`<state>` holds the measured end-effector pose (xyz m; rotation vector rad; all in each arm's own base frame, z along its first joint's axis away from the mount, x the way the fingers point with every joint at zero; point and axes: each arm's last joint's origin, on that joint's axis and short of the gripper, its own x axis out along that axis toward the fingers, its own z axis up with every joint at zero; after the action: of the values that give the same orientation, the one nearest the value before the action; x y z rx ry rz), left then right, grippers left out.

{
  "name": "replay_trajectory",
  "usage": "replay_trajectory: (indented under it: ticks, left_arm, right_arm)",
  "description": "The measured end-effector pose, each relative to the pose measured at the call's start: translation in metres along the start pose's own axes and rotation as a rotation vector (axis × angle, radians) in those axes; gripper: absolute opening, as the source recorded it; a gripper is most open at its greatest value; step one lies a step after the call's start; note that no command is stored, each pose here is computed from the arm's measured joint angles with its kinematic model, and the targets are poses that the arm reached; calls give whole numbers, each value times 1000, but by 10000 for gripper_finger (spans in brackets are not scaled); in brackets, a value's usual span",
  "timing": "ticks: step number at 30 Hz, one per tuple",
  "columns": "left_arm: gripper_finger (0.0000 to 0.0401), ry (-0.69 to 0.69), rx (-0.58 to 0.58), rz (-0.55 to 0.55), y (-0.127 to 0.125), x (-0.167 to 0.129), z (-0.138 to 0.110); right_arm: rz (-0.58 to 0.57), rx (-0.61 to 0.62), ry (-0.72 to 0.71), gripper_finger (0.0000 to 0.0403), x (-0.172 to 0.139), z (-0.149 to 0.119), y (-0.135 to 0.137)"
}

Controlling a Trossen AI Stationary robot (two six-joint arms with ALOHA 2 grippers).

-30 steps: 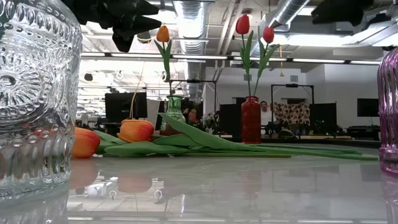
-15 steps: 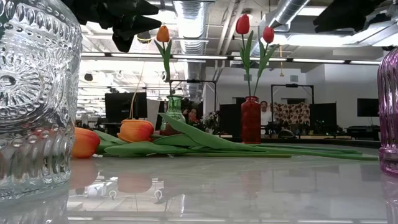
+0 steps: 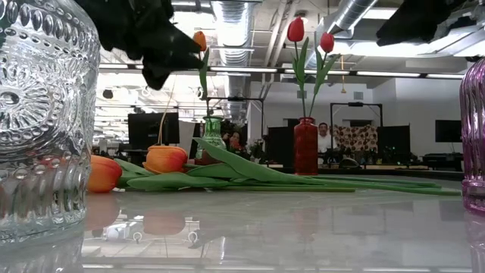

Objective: Sort flowers into vase by color
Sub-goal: Put the red flower into the red vase

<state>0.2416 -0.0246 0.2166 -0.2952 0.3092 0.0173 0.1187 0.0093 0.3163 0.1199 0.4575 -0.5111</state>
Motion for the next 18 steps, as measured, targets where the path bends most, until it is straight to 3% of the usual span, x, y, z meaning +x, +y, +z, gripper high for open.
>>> replay_trajectory:
  ticks: [9,18]
  left_arm:
    - [132,224,7,-106,-6,28,-7]
    - [132,584,-69,-35,-11,20,-24]
  right_arm:
    - [-13,-35,42,195,10,-2,7]
    - [-19,-54,66,195,14,-3,11]
